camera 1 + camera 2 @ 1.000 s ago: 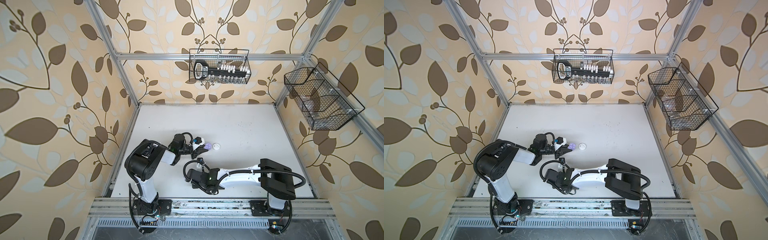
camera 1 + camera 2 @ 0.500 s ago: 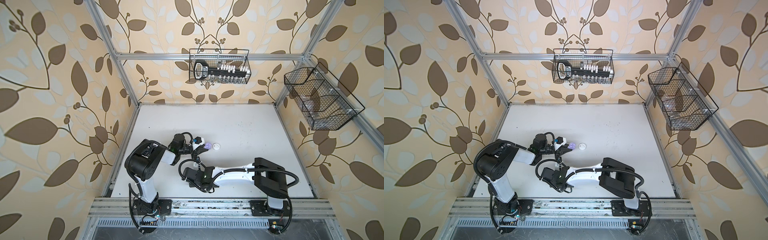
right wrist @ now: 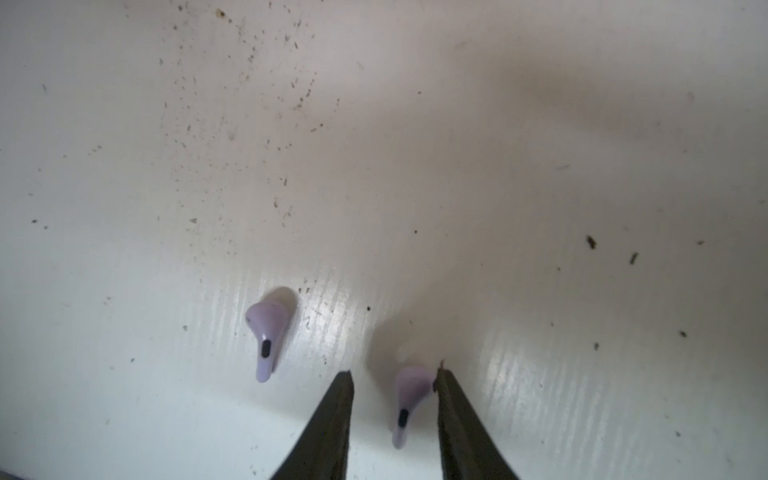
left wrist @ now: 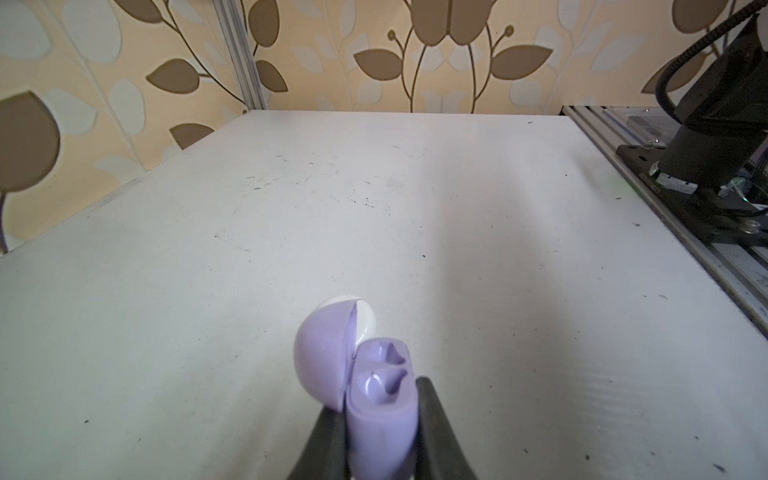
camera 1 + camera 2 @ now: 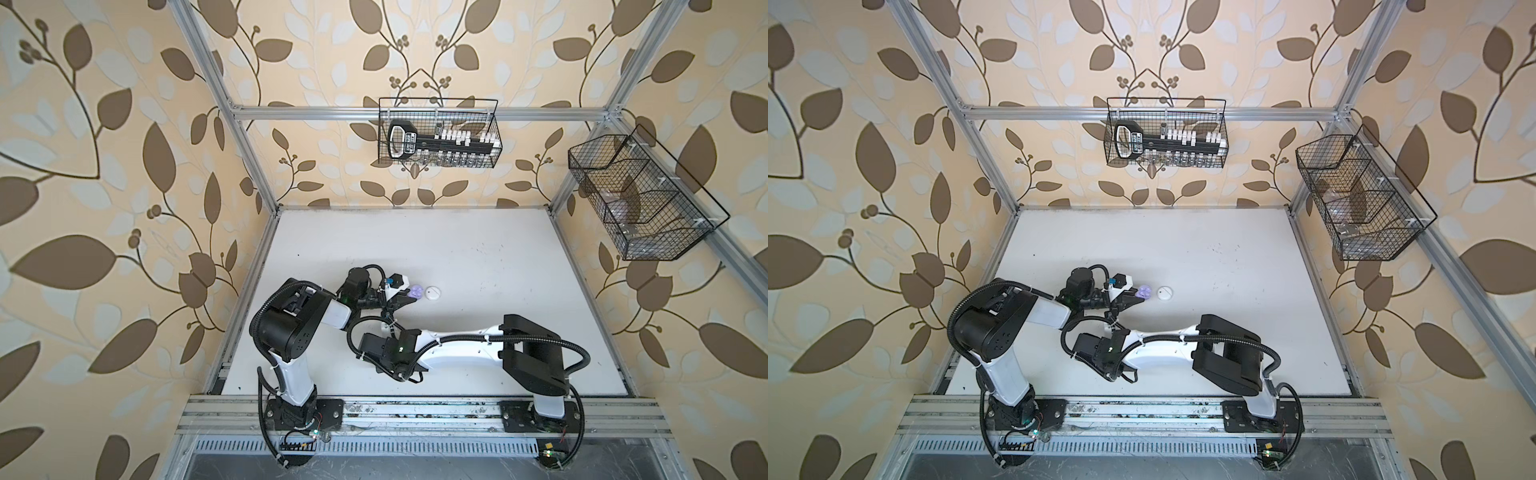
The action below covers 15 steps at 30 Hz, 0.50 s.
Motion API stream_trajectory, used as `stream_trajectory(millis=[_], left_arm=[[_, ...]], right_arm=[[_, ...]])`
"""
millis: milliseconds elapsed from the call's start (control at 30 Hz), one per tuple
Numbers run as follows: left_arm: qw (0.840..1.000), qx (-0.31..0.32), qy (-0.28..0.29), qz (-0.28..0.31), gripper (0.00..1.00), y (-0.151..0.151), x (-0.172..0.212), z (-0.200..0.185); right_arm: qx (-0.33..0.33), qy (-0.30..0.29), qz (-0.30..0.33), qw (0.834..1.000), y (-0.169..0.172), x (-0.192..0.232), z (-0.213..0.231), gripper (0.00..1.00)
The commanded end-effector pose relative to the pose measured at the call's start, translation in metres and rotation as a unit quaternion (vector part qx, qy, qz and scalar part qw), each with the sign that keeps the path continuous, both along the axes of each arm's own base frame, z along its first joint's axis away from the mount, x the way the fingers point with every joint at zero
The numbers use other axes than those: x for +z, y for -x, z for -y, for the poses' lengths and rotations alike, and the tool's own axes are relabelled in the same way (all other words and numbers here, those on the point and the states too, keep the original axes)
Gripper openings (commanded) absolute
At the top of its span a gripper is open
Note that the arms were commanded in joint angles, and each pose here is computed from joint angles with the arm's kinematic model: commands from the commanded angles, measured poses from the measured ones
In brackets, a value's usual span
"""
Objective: Insert the wireless bluetooth earbuds into the charging case
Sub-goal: 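Lower the open right gripper around one lavender earbud on the table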
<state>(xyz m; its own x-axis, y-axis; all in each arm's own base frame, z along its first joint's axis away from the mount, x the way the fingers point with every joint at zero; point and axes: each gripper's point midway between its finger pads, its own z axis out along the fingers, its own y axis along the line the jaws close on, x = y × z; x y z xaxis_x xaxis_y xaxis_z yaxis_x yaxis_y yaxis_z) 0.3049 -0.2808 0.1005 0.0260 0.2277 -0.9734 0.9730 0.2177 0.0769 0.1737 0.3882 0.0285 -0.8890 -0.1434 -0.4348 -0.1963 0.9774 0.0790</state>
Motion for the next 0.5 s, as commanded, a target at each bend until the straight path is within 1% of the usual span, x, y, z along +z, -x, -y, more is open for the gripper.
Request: stream_trajectory(millis=[0, 467], left_arm=[[1.0, 0.001, 0.011, 0.011, 0.0, -0.0026, 0.0055, -0.003], [1.0, 0.001, 0.012, 0.011, 0.0, -0.0027, 0.0057, -0.0027]], right_arm=[[0.003, 0.036, 0.004, 0.999, 0.0006, -0.0054, 0.0078, 0.35], [0.007, 0.045, 0.002, 0.999, -0.0002, -0.0084, 0.0048, 0.33]])
